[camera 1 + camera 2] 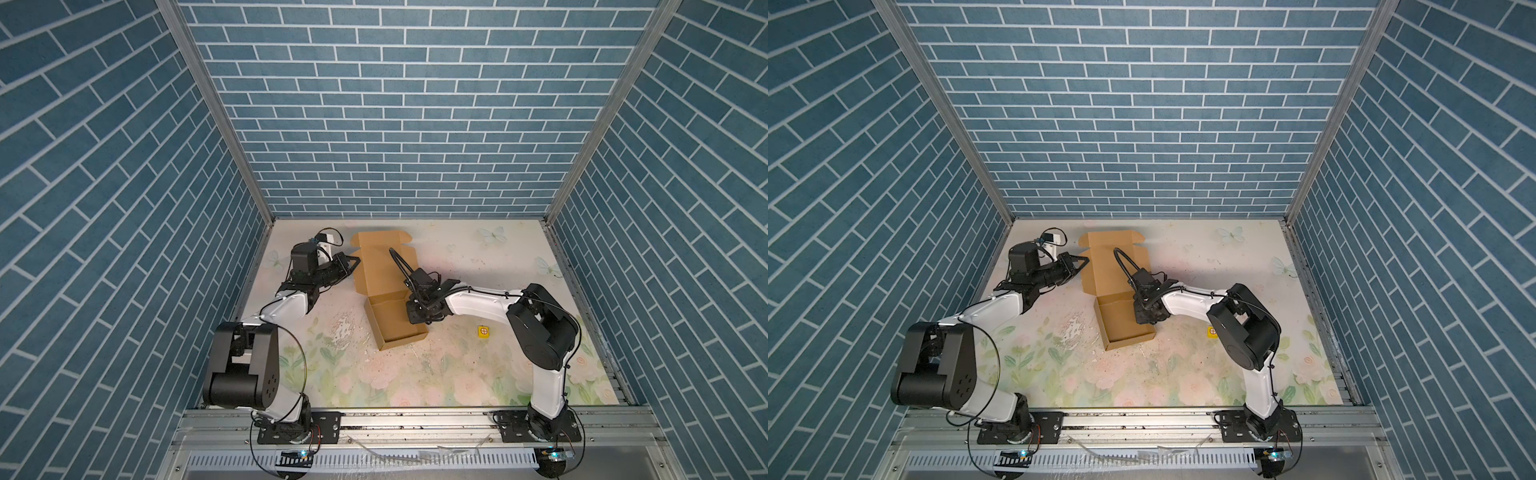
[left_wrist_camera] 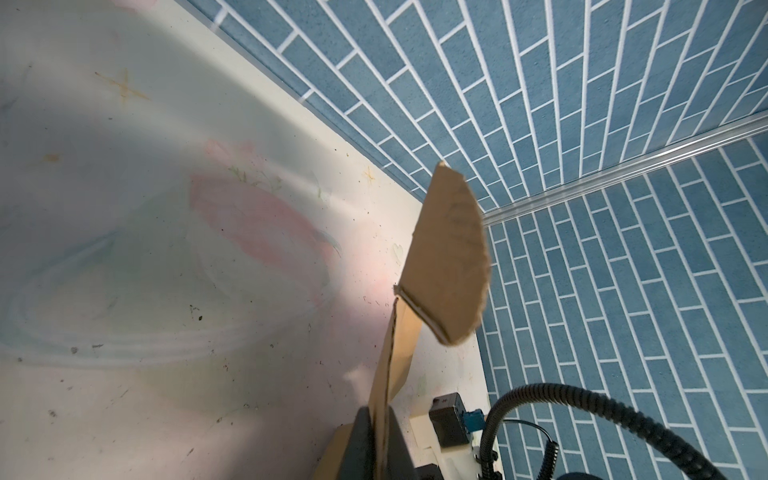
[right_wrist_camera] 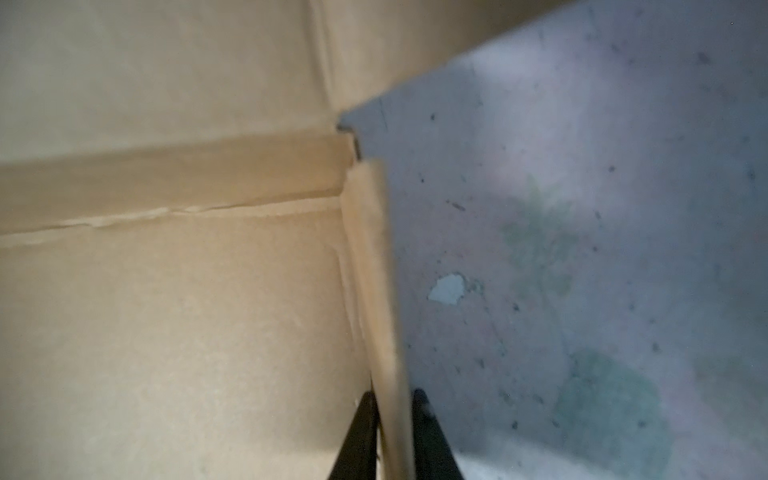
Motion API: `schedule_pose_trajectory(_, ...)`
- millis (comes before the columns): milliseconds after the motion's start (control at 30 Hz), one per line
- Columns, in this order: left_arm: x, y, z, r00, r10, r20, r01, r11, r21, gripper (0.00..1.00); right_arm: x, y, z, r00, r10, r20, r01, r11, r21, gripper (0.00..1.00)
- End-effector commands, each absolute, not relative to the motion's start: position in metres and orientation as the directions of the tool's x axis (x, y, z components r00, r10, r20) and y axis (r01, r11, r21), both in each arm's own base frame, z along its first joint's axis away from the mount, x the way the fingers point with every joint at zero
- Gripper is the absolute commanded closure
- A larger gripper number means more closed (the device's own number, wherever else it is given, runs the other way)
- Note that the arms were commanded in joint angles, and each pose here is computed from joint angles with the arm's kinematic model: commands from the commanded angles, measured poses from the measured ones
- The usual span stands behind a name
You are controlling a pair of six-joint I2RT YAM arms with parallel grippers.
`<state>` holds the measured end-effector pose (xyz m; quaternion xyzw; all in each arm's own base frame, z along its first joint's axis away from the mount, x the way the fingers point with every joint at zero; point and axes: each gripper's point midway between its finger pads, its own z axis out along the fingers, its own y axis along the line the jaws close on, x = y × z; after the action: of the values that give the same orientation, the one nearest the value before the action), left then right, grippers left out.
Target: Fold the paper box
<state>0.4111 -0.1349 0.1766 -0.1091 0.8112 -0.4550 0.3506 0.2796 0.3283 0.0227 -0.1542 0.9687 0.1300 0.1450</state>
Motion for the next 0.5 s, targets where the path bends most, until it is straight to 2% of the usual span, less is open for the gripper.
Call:
schedule_pose_trajectory(0,0.407,-0.137,0.181,-0.728,-0.489,-0.48,0.163,0.557,-0.815,0.92,0.259,0.304,0.016,-0.934,-0.264,-0.242,-0.307,0.938,0.163,0.79)
schedule_pose_trajectory(167,0.407,-0.137,0.183,-0.729,-0.486,-0.481,0.167,0.556,-0.814,0.92,0.258,0.301,0.008,-0.937,-0.258,-0.237,-0.298,0.942,0.152,0.78)
schedule_pose_trajectory(333,0.406,-0.137,0.185,-0.727,-0.485,-0.486,0.171,0.558,-0.812,0.92,0.262,0.298,0.003,-0.934,-0.265,-0.238,-0.298,0.948,0.113,1.0)
schedule_pose_trajectory(467,0.405,-0.136,0.184,-0.721,-0.48,-0.499,0.18,0.566,-0.804,0.91,0.269,0.298,0.006,-0.925,-0.272,-0.266,-0.307,0.947,0.098,1.0)
